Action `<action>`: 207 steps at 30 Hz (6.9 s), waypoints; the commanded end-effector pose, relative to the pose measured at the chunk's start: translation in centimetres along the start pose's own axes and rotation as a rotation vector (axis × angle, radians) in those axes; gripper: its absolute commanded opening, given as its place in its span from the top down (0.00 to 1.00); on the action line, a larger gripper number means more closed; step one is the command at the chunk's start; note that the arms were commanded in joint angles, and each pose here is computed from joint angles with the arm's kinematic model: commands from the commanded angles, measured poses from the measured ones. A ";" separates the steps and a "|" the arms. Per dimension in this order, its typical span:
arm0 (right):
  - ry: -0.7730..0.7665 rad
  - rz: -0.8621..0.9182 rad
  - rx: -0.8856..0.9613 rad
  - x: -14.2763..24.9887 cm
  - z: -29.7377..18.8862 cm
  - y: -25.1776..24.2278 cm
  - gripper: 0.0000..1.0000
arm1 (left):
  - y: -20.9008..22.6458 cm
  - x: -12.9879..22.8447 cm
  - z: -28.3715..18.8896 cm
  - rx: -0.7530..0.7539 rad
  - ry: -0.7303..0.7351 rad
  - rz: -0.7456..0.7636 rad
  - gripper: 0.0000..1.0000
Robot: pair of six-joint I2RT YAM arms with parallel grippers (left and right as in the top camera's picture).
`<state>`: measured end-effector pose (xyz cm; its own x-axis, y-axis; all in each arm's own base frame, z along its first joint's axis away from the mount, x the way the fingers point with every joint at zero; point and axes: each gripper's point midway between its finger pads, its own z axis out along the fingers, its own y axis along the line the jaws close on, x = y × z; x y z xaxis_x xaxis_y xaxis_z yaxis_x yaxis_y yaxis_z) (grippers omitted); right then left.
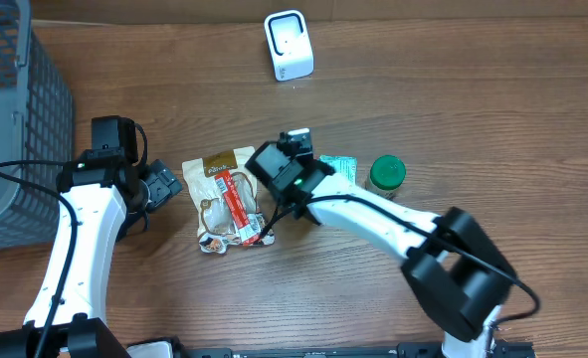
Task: Scan the item barcode
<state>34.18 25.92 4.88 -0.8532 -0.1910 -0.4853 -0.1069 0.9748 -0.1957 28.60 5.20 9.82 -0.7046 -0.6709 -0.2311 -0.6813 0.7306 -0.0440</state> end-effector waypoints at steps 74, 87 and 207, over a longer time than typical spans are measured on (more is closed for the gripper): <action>0.228 0.261 -0.380 -2.1 1.4 -0.3 0.96 | 0.3 0.0 0.1 -0.013 -0.004 0.012 0.00; 0.222 0.246 -0.415 -2.1 0.9 0.9 0.96 | 0.3 0.0 0.1 -0.013 -0.004 0.012 0.00; -0.205 -0.109 -0.190 -21.2 -14.8 -11.8 0.96 | 0.3 0.0 0.1 -0.013 -0.004 0.012 0.00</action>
<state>44.39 20.96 30.33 -0.7621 -0.1904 -0.6189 -0.2698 0.9622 0.0362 28.58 5.20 9.80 -0.7046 -0.6709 -0.2310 -0.6814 0.7306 -0.0435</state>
